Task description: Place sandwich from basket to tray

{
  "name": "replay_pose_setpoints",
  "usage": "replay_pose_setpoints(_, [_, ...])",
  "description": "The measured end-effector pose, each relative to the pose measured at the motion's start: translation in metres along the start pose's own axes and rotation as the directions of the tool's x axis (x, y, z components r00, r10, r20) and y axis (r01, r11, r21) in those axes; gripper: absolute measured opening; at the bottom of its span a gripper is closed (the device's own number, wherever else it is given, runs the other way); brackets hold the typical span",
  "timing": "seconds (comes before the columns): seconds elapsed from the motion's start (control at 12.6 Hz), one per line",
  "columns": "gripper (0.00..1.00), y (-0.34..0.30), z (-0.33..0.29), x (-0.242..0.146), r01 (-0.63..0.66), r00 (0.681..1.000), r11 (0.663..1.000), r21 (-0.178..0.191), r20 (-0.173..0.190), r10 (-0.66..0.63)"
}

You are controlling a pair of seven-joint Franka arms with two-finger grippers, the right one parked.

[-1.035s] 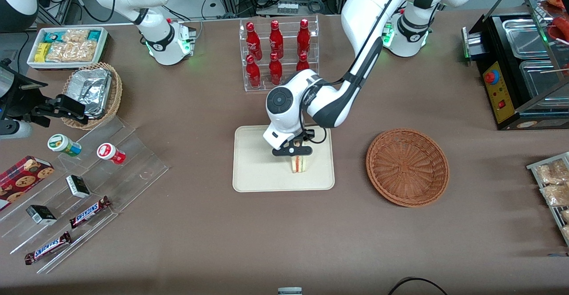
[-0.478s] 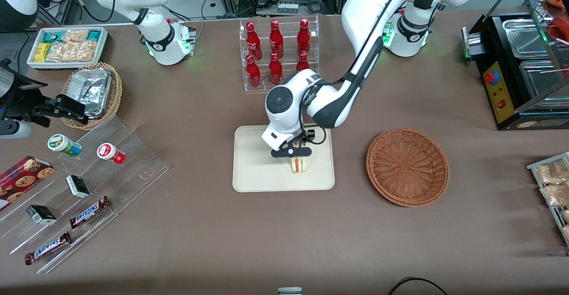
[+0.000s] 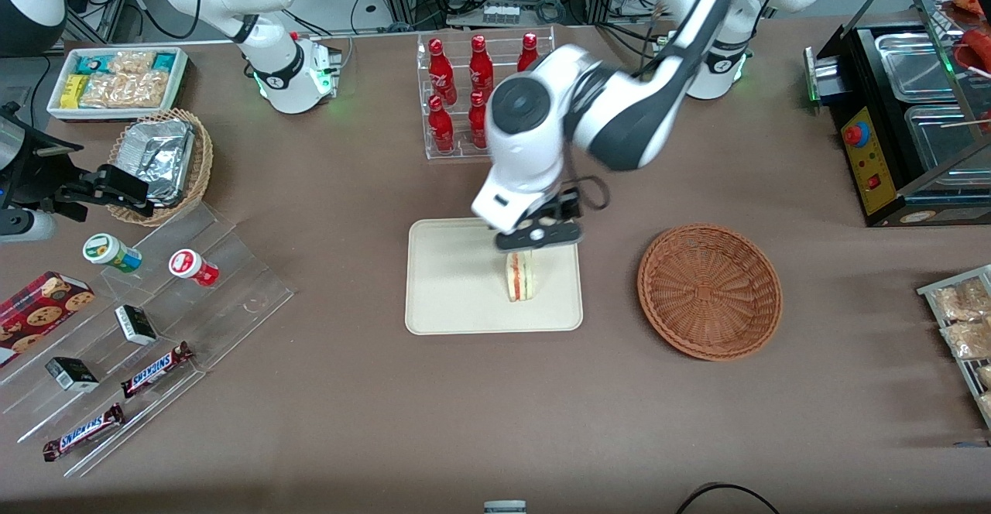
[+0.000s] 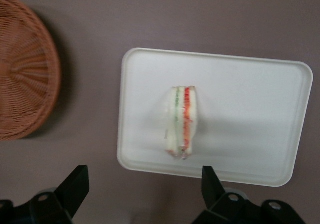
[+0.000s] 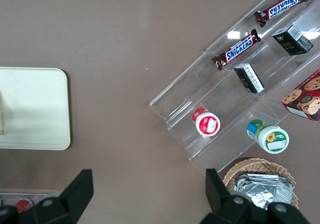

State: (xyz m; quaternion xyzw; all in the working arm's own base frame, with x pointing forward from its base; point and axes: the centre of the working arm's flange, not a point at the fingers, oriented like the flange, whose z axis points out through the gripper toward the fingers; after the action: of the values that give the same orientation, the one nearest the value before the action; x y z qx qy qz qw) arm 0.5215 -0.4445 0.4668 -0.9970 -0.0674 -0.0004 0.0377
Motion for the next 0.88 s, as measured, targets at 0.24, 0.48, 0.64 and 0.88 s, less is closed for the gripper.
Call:
replay_pose_setpoints(0.24, [0.99,-0.064,-0.057,0.018,0.077,0.997,0.997,0.001,0.009,-0.077])
replay_pose_setpoints(0.48, [0.99,-0.125,-0.084,0.036,0.08,0.996,0.997,0.015,0.033,-0.08])
replay_pose_setpoints(0.64, [0.99,-0.169,-0.093,0.05,0.054,0.997,0.998,0.027,0.059,-0.056])
replay_pose_setpoints(0.88, [1.0,-0.242,-0.099,0.072,0.012,0.997,1.0,0.02,0.079,-0.013])
